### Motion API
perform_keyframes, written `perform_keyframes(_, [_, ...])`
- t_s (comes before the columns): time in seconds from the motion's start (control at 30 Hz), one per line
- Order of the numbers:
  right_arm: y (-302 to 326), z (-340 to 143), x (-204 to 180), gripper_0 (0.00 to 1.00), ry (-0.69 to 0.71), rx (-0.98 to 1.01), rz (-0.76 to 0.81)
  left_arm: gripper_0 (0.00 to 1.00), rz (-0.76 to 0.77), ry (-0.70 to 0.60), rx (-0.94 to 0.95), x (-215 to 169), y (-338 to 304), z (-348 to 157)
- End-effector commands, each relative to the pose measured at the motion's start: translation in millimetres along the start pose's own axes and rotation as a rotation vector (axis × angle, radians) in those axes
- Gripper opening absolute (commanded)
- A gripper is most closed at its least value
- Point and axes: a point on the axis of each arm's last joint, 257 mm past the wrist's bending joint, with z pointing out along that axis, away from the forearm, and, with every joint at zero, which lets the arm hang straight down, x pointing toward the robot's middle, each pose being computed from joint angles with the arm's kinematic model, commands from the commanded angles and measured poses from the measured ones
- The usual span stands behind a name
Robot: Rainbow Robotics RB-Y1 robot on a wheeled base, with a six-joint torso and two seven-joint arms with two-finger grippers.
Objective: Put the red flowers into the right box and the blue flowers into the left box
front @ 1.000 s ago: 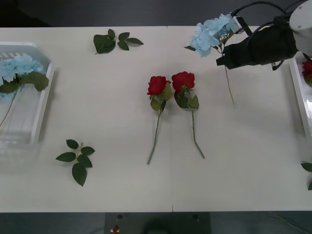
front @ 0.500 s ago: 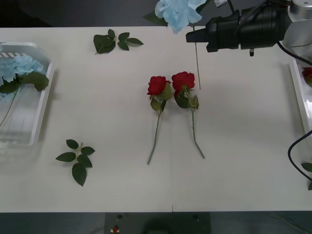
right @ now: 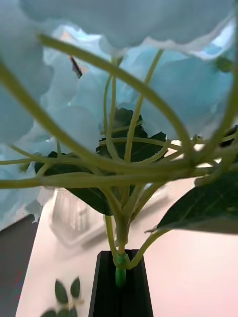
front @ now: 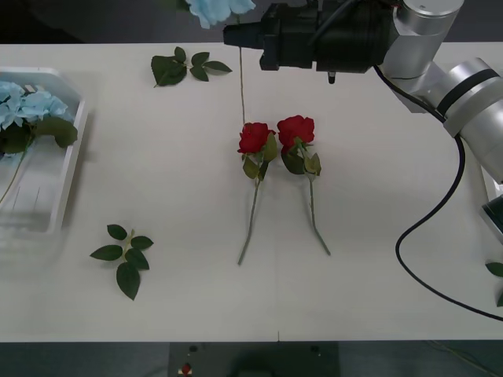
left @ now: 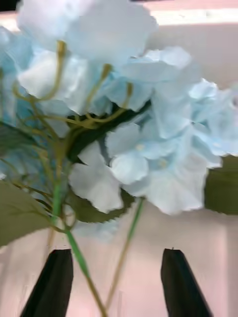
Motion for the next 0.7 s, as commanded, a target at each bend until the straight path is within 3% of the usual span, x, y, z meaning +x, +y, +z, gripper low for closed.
perform_keyframes(0.03, [34, 21, -14, 0.0, 0.005, -0.053, -0.053, 0.66, -0.031, -0.021, 0.084, -34, -4, -39])
perform_keyframes(0.37, [72, 65, 1, 0.0, -0.008, -0.088, -0.036, 0.69, 0.021, -0.096, 0.234, -87, -44, -106])
perform_keyframes(0.57, [82, 95, -8, 0.0, -0.07, -0.074, -0.003, 0.7, -0.019, -0.197, 0.531, -115, -127, -134])
perform_keyframes(0.7, [84, 103, -11, 0.0, -0.09, -0.065, 0.006, 0.7, -0.034, -0.21, 0.726, -113, -190, -147])
